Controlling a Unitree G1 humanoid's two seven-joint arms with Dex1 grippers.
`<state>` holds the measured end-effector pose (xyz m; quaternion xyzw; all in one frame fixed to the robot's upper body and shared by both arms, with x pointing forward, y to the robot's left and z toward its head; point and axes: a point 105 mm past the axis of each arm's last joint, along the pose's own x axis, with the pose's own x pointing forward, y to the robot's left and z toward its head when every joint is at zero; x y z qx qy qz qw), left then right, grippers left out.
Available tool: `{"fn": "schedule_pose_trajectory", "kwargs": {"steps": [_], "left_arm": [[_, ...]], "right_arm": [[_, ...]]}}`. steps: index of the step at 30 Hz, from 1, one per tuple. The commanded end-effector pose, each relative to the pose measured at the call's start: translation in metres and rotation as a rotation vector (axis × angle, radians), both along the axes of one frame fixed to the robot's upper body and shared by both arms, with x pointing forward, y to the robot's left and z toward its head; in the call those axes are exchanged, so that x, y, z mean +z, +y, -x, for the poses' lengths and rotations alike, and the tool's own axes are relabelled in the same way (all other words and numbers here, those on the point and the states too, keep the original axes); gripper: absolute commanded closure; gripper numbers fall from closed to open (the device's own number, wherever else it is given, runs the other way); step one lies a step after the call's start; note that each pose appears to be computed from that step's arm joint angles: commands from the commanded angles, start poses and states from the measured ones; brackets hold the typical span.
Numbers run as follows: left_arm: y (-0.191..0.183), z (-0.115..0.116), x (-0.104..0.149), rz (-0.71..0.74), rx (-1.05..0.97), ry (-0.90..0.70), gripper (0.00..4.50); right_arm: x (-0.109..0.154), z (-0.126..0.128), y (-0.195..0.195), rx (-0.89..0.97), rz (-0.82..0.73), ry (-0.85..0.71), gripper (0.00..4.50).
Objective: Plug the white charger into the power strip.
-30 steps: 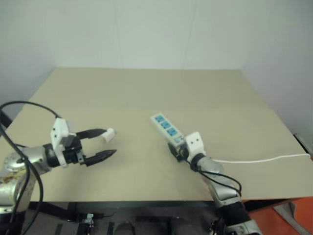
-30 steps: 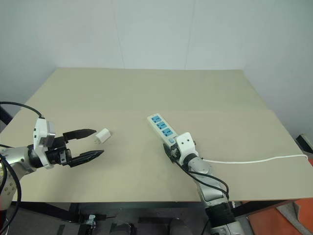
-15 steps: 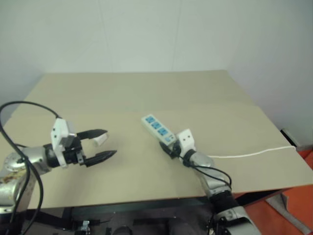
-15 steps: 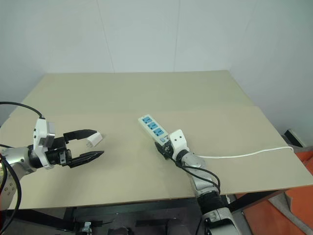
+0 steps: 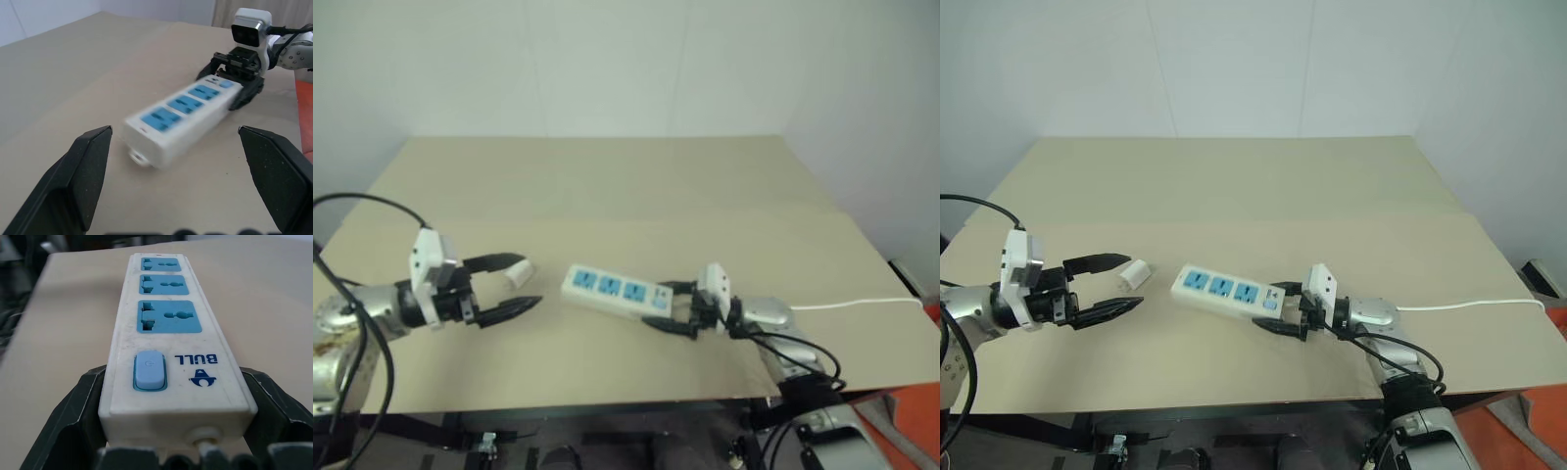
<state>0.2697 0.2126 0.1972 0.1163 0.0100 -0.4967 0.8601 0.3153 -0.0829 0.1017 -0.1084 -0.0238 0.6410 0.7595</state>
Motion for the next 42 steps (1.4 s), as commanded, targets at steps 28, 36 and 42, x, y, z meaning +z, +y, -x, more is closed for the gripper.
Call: {"fn": "schedule_pose_trajectory", "kwargs": {"steps": [28, 36, 42], "left_arm": [[-0.006, -0.110, 0.049, -0.708, 0.479, 0.714, 0.00], [0.007, -0.127, 0.028, -0.719, 0.604, 0.773, 0.00], [0.029, -0.132, 0.005, -0.734, 0.693, 0.760, 0.00]], "right_arm": [[-0.030, -0.006, 0.022, 0.095, 0.051, -0.035, 1.08], [-0.032, -0.003, 0.016, 0.071, 0.052, -0.025, 1.08], [-0.032, -0.002, 0.016, 0.058, 0.048, -0.020, 1.08]]}}
